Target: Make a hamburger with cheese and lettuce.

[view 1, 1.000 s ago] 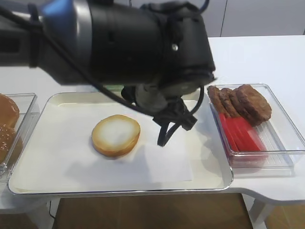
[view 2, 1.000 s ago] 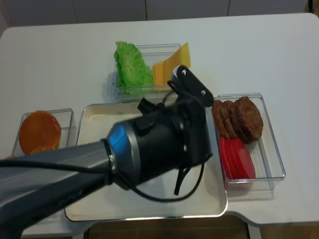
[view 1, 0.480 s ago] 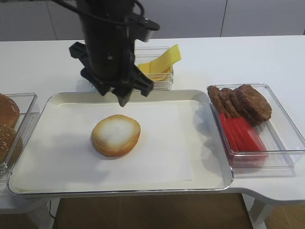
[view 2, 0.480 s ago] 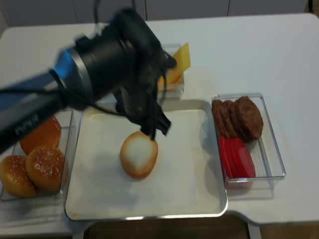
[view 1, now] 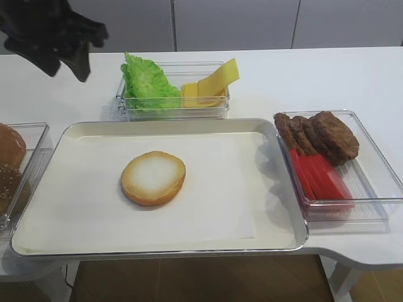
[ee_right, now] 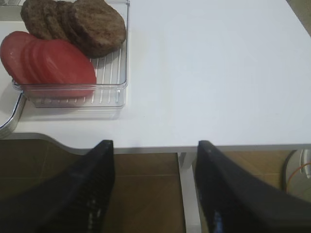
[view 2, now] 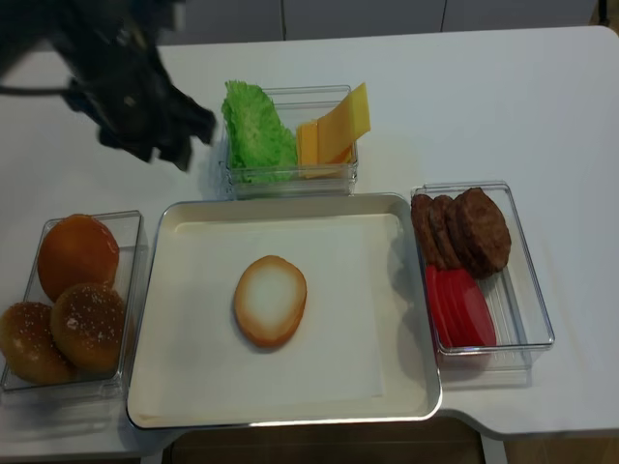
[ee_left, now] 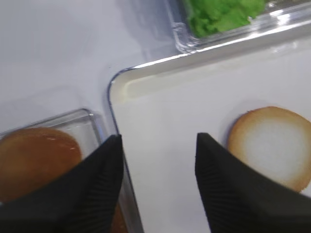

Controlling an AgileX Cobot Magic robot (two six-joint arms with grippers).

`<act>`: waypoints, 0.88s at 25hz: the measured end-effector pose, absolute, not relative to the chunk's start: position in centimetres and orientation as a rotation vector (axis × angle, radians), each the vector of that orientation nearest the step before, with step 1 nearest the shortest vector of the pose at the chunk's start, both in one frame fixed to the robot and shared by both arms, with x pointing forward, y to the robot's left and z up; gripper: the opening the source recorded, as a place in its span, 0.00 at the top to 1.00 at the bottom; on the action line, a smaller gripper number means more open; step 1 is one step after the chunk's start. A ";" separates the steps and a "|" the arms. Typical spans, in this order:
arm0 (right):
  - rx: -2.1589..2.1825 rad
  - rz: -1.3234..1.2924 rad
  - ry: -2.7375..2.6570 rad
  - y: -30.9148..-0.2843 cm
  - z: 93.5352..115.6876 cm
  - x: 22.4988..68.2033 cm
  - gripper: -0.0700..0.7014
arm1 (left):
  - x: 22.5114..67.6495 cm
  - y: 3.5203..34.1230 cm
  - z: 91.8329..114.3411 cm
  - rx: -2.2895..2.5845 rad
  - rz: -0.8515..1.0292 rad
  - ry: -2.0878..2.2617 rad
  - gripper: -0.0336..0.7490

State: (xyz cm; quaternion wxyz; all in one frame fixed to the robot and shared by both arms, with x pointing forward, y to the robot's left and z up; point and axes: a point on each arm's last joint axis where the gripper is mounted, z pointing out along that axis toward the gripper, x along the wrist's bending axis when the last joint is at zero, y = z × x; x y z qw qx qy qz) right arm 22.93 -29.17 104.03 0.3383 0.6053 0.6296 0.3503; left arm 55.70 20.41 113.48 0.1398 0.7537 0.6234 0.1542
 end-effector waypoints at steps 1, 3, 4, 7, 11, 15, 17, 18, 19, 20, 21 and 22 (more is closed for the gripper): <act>1.577 0.912 1.640 -29.2 104.0 22.9 0.38 | 55.5 21.4 114.0 2.149 0.463 1.818 0.49; 1.577 0.912 1.640 -29.2 104.0 22.9 0.38 | 55.2 23.6 115.0 2.085 0.482 1.860 0.49; 1.577 0.912 1.640 -29.2 104.0 22.9 0.38 | 55.0 24.5 115.5 2.056 0.485 1.870 0.49; 1.577 0.912 1.640 -29.2 104.0 22.9 0.38 | 54.0 27.4 117.0 1.945 0.502 1.927 0.49; 1.577 0.912 1.640 -29.2 104.0 22.9 0.38 | 51.7 30.1 119.4 1.811 0.578 1.969 0.49; 1.577 0.912 1.640 -29.2 104.0 22.9 0.38 | 49.3 31.2 121.4 1.727 0.650 1.961 0.50; 1.577 0.912 1.640 -29.2 104.0 22.9 0.38 | 48.2 31.3 122.1 1.708 0.671 1.945 0.50; 1.577 0.912 1.640 -29.2 104.0 22.9 0.38 | 47.5 31.2 122.3 1.701 0.678 1.938 0.50; 1.577 0.912 1.640 -29.2 104.0 22.9 0.38 | 46.9 31.2 122.4 1.696 0.683 1.932 0.50; 1.577 0.912 1.640 -29.2 104.0 22.9 0.38 | 46.2 31.2 122.3 1.694 0.684 1.930 0.50; 1.577 0.912 1.640 -29.2 104.0 22.9 0.38 | 45.6 31.2 122.1 1.698 0.684 1.935 0.50; 1.577 0.912 1.640 -29.2 104.0 22.9 0.38 | 44.8 31.2 121.9 1.698 0.693 1.937 0.50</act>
